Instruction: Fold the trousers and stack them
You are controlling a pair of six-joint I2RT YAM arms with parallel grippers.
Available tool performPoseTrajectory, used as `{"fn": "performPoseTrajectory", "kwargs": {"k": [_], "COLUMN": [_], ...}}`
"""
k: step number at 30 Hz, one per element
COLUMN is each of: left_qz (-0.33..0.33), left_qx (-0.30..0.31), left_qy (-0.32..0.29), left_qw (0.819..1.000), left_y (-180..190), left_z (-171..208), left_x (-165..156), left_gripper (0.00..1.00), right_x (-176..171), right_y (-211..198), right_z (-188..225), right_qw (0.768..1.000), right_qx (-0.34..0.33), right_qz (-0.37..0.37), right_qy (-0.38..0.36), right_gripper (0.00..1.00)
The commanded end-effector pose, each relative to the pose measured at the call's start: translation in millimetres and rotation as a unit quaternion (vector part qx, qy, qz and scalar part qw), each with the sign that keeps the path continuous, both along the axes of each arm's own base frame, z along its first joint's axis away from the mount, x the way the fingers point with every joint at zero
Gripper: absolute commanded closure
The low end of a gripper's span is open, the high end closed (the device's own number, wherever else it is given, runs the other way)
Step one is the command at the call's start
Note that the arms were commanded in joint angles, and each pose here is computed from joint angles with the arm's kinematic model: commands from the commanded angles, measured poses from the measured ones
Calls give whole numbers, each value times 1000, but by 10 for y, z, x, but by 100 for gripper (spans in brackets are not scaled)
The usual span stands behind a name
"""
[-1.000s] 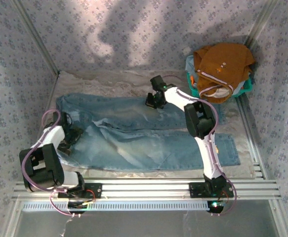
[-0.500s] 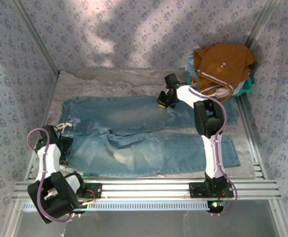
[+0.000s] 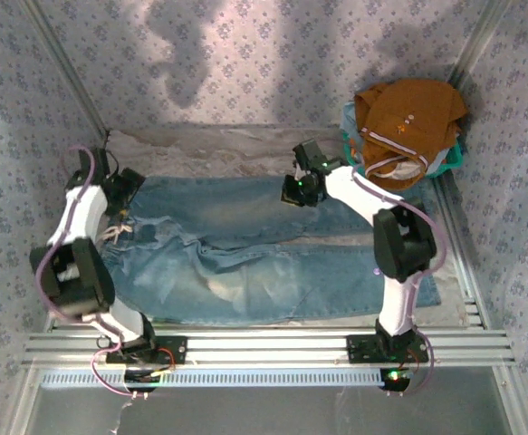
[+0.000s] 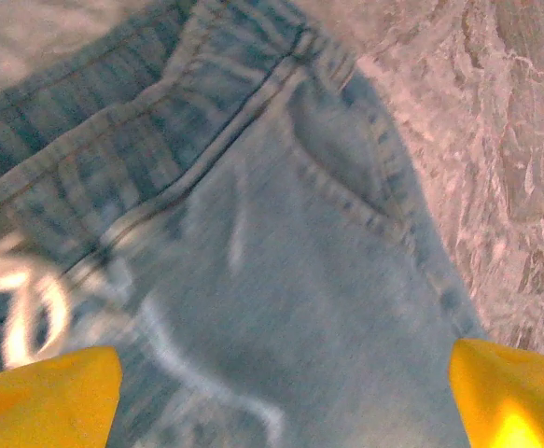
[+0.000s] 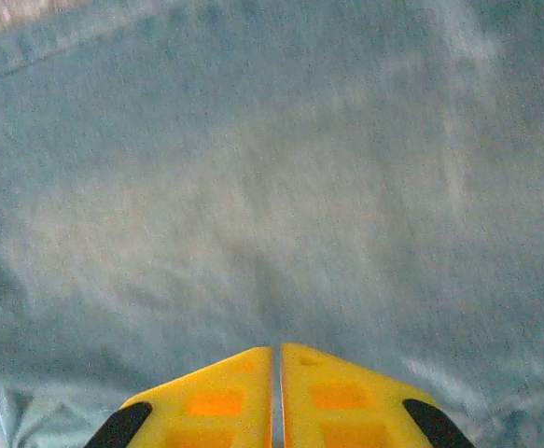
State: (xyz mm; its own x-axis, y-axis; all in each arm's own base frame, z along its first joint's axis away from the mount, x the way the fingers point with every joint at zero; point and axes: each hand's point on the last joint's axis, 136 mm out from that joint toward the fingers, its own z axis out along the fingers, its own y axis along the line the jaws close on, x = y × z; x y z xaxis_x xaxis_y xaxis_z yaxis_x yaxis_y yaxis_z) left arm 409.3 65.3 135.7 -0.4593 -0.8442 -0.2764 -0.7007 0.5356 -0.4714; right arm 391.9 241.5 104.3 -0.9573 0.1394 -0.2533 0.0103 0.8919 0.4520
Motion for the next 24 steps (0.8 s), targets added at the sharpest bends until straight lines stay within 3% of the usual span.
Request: {"fn": "performPoseTrajectory", "kwargs": {"k": [1, 6, 10, 16, 20, 24], "left_qz": [-38, -53, -52, -7, -6, 5], "left_qx": [-10, -8, -8, -10, -23, -10], "left_qy": [6, 27, 59, 62, 71, 70], "left_qw": [999, 998, 997, 998, 997, 998], "left_y": [-12, 106, 235, 674, 724, 729], "left_z": [-261, -663, -982, -1144, -1090, -869], "left_x": [424, 907, 1075, 1148, 1090, 895], "left_gripper": [12, 12, 13, 12, 9, 1], "right_x": [-232, -556, -697, -827, -919, -1054], "right_y": [-240, -532, -646, -916, -1007, -1119], "right_z": [-165, -444, -619, -757, -757, -701], "right_qw": [1000, 998, 996, 993, 991, 990], "right_qx": [-16, -34, -36, -57, -71, -73], "right_qz": [-6, -12, -19, -42, -46, -57], "right_qy": [18, 56, 78, 98, 103, 103], "right_gripper": [88, 90, 90, 90, 90, 90]}}
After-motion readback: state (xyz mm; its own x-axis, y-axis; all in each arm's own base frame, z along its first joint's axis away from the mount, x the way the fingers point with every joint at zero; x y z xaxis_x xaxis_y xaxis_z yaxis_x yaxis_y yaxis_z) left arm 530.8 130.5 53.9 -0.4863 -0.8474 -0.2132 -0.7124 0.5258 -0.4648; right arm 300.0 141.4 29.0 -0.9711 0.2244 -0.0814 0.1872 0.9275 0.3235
